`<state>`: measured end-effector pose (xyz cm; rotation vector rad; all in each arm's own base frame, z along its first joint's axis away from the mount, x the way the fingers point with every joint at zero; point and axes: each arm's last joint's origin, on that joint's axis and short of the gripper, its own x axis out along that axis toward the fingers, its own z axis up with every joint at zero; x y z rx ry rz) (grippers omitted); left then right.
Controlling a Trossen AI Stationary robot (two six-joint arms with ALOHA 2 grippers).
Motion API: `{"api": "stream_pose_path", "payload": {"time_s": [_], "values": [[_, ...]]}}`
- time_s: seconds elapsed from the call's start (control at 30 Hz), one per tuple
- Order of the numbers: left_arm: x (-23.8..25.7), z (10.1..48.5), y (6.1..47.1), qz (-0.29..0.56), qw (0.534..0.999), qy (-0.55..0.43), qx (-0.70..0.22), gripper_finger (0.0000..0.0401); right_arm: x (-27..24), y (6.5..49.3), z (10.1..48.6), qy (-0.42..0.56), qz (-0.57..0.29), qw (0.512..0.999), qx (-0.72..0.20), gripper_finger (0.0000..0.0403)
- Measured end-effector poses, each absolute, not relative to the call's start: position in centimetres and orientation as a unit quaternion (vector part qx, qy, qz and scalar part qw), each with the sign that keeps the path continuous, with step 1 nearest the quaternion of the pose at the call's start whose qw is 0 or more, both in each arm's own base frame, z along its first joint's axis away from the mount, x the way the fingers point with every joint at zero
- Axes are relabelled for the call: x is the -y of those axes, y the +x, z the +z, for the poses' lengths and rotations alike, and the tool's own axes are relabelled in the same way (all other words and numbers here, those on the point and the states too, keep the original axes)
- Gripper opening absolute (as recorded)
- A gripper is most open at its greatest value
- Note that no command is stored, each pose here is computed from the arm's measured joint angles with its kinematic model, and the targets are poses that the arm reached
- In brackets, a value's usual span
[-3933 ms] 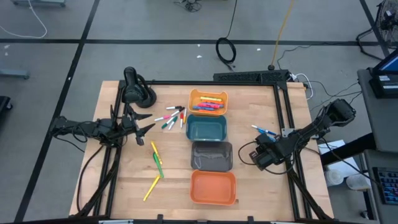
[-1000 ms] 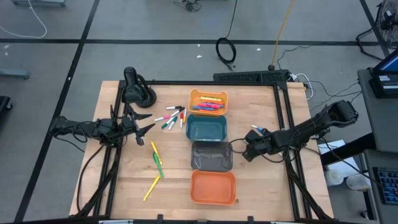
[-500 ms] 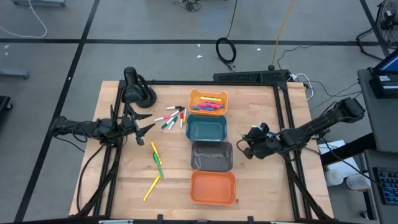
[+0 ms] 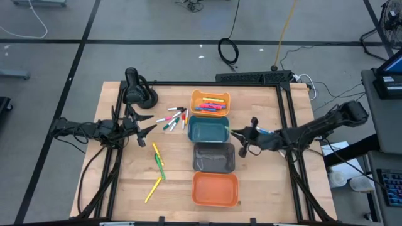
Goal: Pick & Place Markers
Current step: Put the light green thin dry erase marker into the blue bin
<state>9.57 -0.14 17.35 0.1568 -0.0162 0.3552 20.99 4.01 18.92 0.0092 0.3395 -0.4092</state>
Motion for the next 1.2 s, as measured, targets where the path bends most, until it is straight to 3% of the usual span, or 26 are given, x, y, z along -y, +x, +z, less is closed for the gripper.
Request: {"api": "stream_pose_path", "payload": {"time_s": [0.47,0.73,0.97,1.2], "values": [[0.1,17.4,9.6,0.177,0.981,0.078,0.008,0.0214,-0.2,24.6,18.8,0.013,-0.094,0.995,-0.038,0.0025],[0.1,17.4,9.6,0.176,0.981,0.078,0.008,0.0214,1.2,27.9,17.5,0.007,-0.054,0.998,-0.017,0.0025],[0.1,17.4,9.6,0.176,0.981,0.078,0.008,0.0214,1.4,31.8,17.1,0.005,-0.044,0.997,-0.068,0.0026],[0.1,17.4,9.6,0.177,0.981,0.078,0.008,0.0214,2.5,35.0,18.8,0.009,-0.068,0.968,-0.241,0.0026]]}}
